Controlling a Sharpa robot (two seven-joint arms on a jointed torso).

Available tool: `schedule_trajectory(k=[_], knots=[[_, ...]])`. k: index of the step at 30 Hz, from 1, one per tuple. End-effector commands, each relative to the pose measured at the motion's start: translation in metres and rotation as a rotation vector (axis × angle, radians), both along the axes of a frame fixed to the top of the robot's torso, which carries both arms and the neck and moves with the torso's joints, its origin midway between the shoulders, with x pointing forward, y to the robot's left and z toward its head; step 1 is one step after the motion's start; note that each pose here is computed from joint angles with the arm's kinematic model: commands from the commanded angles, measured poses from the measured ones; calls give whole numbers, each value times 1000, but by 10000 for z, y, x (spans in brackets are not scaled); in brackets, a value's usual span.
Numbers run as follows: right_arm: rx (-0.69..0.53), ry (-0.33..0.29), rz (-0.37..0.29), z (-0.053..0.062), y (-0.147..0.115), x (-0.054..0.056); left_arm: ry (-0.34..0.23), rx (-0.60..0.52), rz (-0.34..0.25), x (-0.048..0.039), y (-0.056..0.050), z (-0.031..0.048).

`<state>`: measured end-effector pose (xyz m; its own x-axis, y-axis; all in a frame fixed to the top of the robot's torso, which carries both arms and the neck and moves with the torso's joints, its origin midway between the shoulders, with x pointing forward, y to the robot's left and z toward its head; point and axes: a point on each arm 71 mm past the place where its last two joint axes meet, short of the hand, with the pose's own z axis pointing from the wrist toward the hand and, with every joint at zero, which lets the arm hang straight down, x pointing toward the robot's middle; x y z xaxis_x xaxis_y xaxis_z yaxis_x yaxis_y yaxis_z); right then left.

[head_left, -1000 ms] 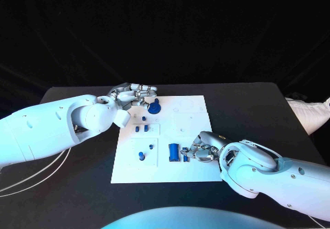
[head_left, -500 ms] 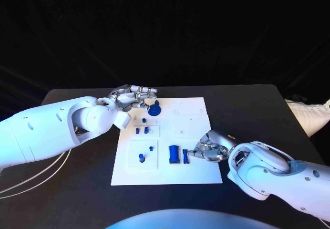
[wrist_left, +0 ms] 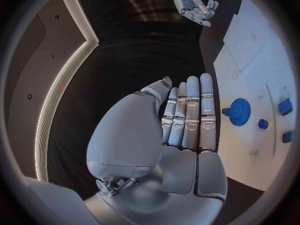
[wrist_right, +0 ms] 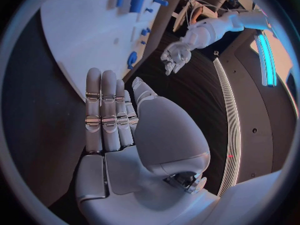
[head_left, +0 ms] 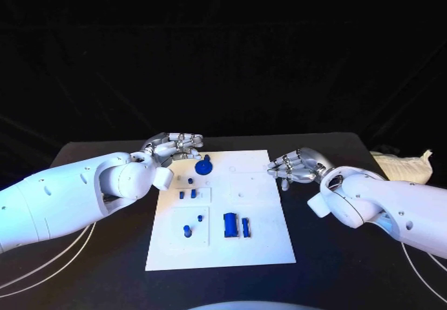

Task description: Assemble the parts on the task board

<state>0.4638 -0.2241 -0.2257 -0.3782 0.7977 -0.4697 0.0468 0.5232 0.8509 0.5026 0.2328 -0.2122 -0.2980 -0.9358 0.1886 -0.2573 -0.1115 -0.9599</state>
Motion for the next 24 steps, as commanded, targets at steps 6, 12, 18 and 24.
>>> schedule_trajectory(k=[6,12,18,24], knots=[[455,-4,-67,41,-132,503,-71,-75,157,152,157,-89],[468,-44,-84,-1,-158,730,-82,-72,212,242,188,-192],[402,-40,-126,-44,-188,796,-54,-47,195,260,157,-256],[420,-53,-143,-46,-138,739,-65,-29,205,211,105,-258]])
